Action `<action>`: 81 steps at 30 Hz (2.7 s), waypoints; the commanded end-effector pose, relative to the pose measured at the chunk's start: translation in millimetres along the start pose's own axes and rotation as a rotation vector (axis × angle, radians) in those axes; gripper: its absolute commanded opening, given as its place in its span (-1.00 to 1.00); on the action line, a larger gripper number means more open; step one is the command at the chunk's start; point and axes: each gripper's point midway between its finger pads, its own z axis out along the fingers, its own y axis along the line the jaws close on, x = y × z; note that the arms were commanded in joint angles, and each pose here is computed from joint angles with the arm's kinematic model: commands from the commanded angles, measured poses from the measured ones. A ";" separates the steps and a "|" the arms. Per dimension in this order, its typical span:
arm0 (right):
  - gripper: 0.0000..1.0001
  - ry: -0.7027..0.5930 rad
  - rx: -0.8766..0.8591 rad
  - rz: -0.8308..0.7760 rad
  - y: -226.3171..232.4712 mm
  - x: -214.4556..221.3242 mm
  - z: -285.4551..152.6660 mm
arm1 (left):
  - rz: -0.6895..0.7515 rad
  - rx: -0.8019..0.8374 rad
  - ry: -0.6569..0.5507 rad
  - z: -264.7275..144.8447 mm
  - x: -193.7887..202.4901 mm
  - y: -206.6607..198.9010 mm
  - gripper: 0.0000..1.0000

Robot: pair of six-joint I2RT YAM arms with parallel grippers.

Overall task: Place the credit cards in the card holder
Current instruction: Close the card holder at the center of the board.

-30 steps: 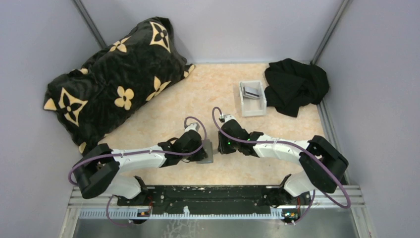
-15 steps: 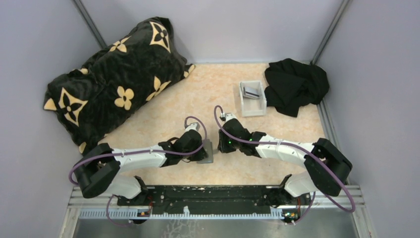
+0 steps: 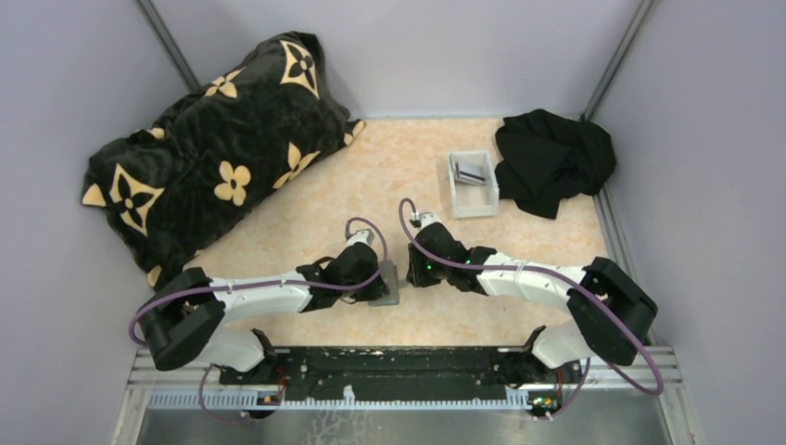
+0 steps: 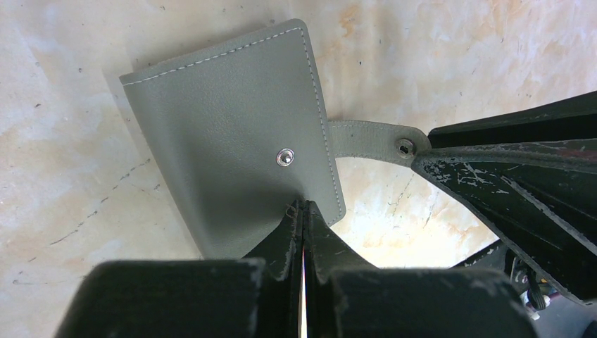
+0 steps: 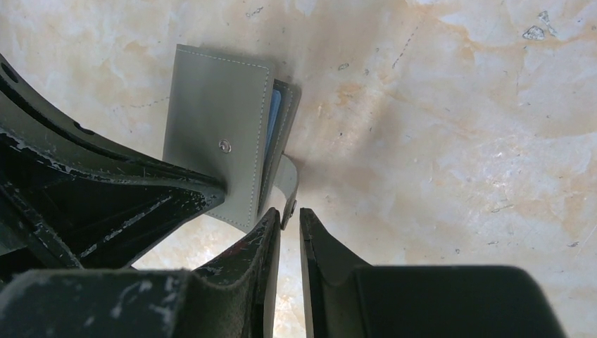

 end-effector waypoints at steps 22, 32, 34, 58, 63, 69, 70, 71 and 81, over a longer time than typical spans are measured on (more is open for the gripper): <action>-1.00 -0.034 -0.049 -0.020 18.1 -14.2 3.8 | 0.036 -0.141 0.028 -4.6 12.8 35.9 -0.77; -1.00 -0.042 -0.030 -0.021 14.3 -15.5 2.8 | 0.008 -0.119 -0.049 -24.1 -5.0 29.8 -0.37; -1.00 -0.045 -0.027 -0.022 13.9 -16.5 2.2 | -0.003 -0.102 -0.075 -28.2 -10.5 26.5 -0.30; -1.00 -0.040 -0.033 -0.042 20.2 -24.5 1.3 | -0.016 -0.145 -0.178 -28.9 -16.2 51.1 -0.23; -1.00 -0.031 -0.036 -0.046 21.5 -24.1 3.1 | -0.011 -0.099 -0.186 -28.0 -18.0 42.7 -0.16; -1.00 -0.021 -0.046 -0.052 25.6 -23.3 6.4 | 0.000 -0.094 -0.128 -17.5 -8.0 39.0 -0.16; -1.00 -0.021 -0.048 -0.054 27.0 -23.3 6.4 | -0.002 -0.091 -0.118 -16.3 -6.0 38.6 -0.16; -1.00 -0.023 -0.050 -0.054 28.0 -24.2 6.3 | -0.003 -0.093 -0.113 -15.2 -4.3 39.6 -0.16; -1.00 -0.025 -0.073 -0.071 40.6 -29.1 11.2 | -0.017 -0.103 -0.096 -12.8 1.7 44.0 -0.18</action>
